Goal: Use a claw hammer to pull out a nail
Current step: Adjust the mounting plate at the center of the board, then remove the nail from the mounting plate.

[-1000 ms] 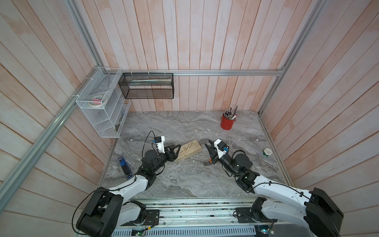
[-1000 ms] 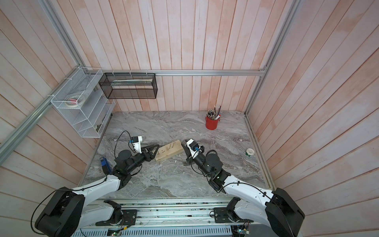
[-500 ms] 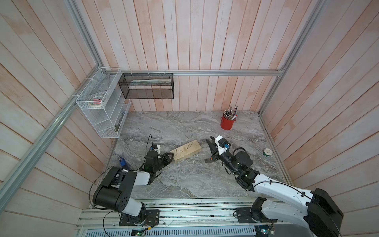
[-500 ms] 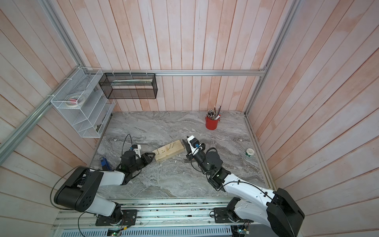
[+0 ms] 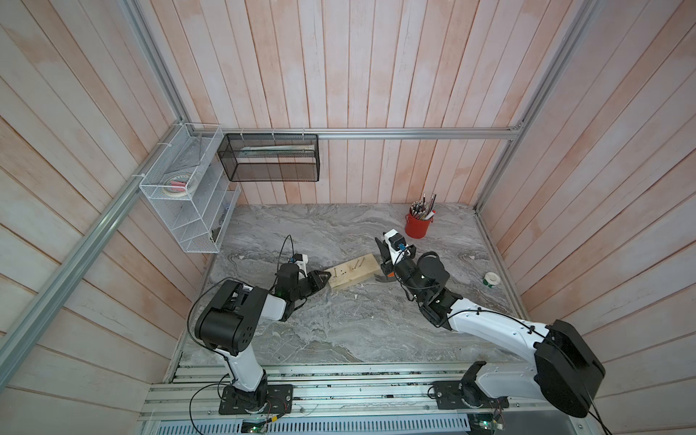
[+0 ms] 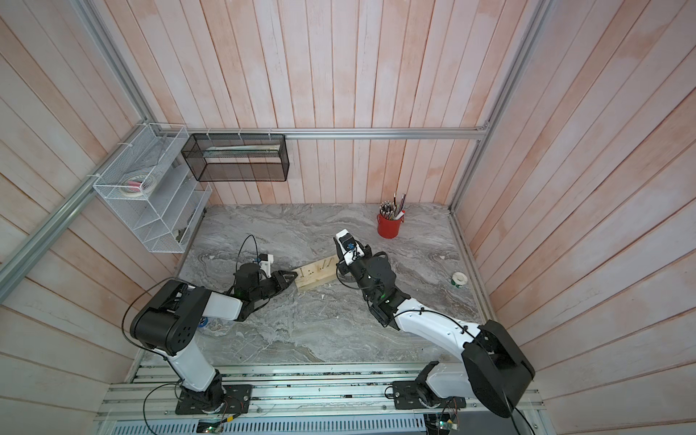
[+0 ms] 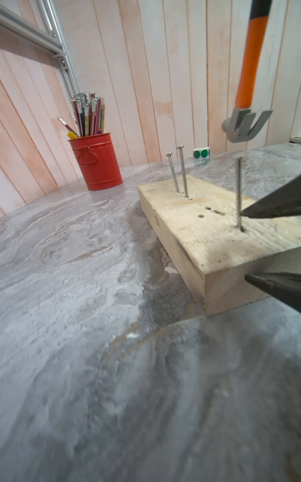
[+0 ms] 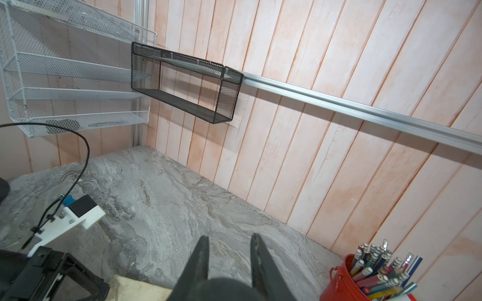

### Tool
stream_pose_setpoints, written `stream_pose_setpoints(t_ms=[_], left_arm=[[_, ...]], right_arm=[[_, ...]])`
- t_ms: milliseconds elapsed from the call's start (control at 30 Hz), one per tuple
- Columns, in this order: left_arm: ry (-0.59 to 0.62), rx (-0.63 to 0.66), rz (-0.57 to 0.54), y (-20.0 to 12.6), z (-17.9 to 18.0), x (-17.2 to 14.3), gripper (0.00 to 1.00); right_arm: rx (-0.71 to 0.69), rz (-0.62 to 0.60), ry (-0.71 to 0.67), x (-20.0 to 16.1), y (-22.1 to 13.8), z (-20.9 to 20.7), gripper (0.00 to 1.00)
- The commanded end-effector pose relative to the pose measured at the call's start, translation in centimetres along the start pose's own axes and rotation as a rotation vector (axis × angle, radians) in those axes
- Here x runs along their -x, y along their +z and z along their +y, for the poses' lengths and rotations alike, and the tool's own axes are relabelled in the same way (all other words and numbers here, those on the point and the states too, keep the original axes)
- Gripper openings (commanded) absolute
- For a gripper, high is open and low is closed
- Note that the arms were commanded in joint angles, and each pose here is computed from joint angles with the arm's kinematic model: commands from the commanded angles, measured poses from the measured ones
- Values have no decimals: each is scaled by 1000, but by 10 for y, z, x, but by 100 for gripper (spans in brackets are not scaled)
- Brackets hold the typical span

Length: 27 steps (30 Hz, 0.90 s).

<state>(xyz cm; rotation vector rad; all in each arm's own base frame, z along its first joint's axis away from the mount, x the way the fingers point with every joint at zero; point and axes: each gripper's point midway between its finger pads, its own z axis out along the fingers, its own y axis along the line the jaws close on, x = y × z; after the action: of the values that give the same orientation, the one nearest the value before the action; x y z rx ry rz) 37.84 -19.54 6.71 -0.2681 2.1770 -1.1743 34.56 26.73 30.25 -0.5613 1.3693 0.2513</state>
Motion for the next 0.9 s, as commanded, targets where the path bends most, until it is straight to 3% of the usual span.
stream_pose_setpoints(t_ms=[0,467,867], left_arm=[[60,3,47,10,-3,1,36],[68,-8,111,33,1,3,32],[101,55,84,16,0,8,36]], right_arm=[[-85,-97,-32,35,16,-25,0],[13,-18,-75,6,63,-19,0],[60,1,-65,-5,86,-10,0]])
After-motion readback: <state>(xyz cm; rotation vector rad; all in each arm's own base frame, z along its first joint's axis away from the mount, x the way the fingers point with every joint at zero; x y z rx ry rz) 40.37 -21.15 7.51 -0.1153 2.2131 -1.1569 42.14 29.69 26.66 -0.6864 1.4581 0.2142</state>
